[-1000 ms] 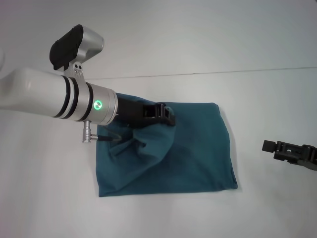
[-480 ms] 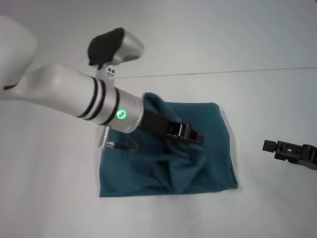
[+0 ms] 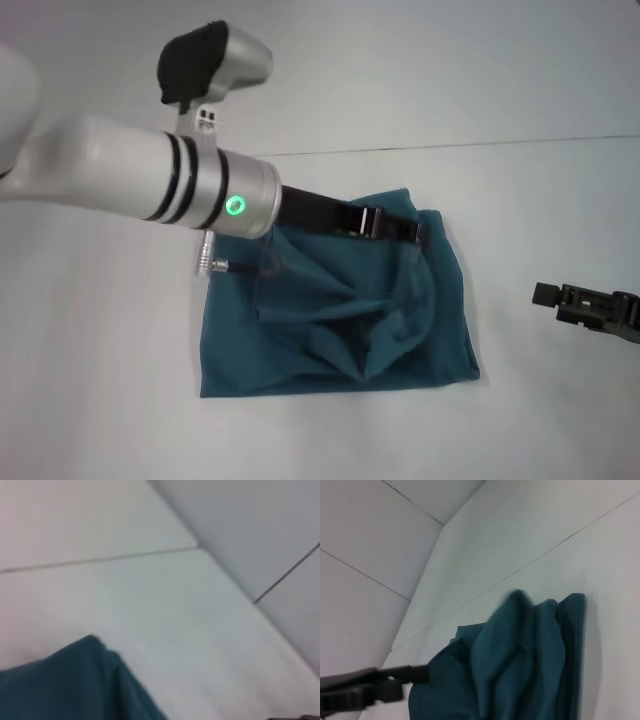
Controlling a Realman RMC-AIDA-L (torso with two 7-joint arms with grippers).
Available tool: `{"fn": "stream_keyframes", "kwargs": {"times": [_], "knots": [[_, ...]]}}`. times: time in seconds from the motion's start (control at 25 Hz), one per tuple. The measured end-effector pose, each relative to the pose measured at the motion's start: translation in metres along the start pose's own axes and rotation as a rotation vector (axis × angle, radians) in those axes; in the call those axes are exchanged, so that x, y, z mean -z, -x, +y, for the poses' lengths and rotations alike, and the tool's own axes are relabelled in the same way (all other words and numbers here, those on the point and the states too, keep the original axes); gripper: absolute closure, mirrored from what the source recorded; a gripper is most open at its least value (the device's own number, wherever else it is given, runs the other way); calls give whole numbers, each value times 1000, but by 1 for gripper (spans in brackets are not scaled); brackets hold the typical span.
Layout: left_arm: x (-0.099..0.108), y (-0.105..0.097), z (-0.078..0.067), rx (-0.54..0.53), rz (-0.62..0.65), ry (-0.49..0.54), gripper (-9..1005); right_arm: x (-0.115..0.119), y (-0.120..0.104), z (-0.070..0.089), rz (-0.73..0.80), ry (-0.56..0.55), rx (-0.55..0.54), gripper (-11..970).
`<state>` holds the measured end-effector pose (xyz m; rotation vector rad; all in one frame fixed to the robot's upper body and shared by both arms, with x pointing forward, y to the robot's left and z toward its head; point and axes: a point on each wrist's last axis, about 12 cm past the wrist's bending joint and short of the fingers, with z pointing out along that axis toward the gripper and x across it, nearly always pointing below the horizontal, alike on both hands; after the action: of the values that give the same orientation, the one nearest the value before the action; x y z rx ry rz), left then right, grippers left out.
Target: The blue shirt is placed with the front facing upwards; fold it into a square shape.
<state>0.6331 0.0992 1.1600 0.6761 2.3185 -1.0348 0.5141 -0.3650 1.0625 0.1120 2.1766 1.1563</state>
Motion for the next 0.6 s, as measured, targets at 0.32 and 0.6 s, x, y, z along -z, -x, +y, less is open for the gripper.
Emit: {"fn": "stream_keyframes", "kwargs": {"times": [0.32, 0.6], "knots": [[42, -6, 35, 232, -147, 28, 172, 1, 1, 0, -2, -4, -2, 13], [69, -34, 72, 474, -184, 69, 148, 1, 2, -1, -2, -6, 0, 13]]}}
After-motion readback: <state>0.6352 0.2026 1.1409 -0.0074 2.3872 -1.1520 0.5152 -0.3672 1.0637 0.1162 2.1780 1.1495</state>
